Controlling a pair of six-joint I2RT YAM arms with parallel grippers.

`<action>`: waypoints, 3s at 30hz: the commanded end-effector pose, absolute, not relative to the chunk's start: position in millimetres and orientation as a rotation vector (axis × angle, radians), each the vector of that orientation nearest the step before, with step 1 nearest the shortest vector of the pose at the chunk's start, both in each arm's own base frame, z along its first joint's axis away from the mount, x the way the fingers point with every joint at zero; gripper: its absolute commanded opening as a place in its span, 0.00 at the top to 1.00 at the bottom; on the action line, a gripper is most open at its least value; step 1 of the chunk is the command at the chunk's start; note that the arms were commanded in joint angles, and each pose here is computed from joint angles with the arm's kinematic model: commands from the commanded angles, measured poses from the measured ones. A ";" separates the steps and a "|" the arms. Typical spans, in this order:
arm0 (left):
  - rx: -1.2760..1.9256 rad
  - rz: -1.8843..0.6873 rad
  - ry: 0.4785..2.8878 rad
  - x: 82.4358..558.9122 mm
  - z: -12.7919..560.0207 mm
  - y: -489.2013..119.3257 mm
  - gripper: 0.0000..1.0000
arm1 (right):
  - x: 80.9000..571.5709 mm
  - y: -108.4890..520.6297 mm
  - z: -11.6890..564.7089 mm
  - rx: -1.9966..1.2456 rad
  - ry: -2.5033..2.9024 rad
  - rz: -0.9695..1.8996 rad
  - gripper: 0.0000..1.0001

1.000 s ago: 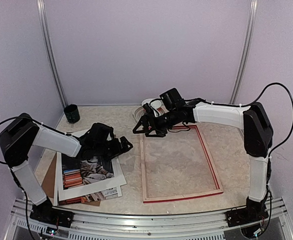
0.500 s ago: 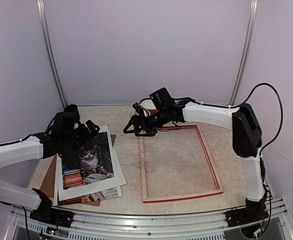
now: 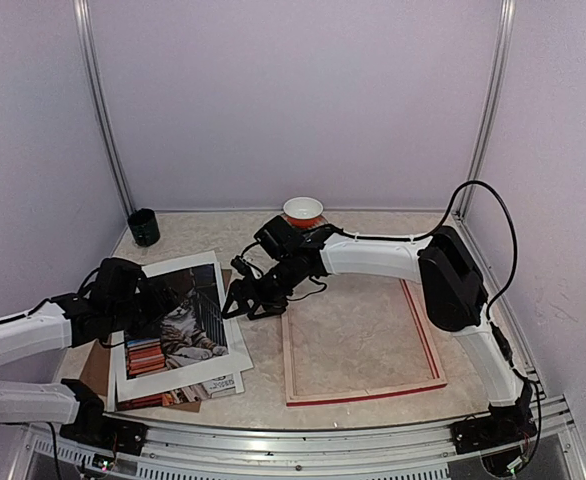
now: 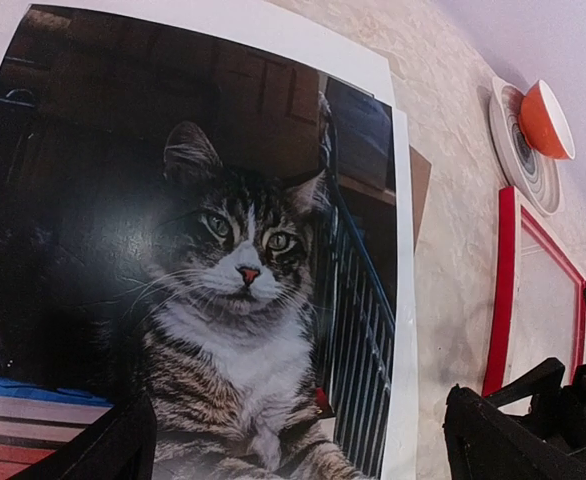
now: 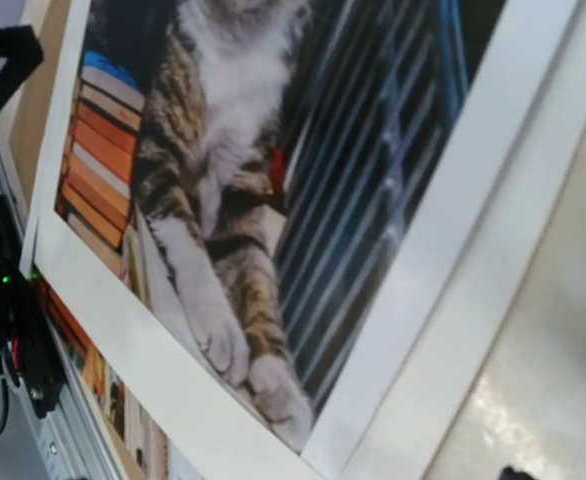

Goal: Put the photo into the frame
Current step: Pick up the mat board from the photo.

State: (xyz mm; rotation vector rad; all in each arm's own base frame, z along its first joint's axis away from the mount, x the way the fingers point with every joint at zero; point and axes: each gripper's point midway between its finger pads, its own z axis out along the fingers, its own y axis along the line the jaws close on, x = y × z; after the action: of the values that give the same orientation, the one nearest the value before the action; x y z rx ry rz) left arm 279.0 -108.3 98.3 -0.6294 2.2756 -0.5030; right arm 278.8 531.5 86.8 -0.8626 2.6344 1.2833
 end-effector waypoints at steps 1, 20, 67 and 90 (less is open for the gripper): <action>-0.658 -0.478 2.272 272.4 93.8 -100.5 0.01 | 282.2 524.8 66.9 -0.802 2.712 1.226 0.12; -0.613 -0.525 2.283 270.5 83.7 -122.5 0.01 | 240.5 516.6 44.6 -0.822 2.893 1.227 0.18; -0.547 -0.579 2.234 271.5 103.0 -134.3 0.01 | 199.3 524.3 34.1 -0.505 2.982 1.706 0.34; -0.536 -0.618 2.207 270.3 114.5 -136.1 0.01 | 246.1 480.1 80.5 -0.325 2.769 1.735 1.00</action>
State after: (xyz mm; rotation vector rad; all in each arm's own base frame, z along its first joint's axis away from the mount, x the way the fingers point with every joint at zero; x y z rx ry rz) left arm 271.5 -134.8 109.9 -0.5602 2.2156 -0.6108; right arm 219.1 486.7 42.5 -0.3753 2.9159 1.7058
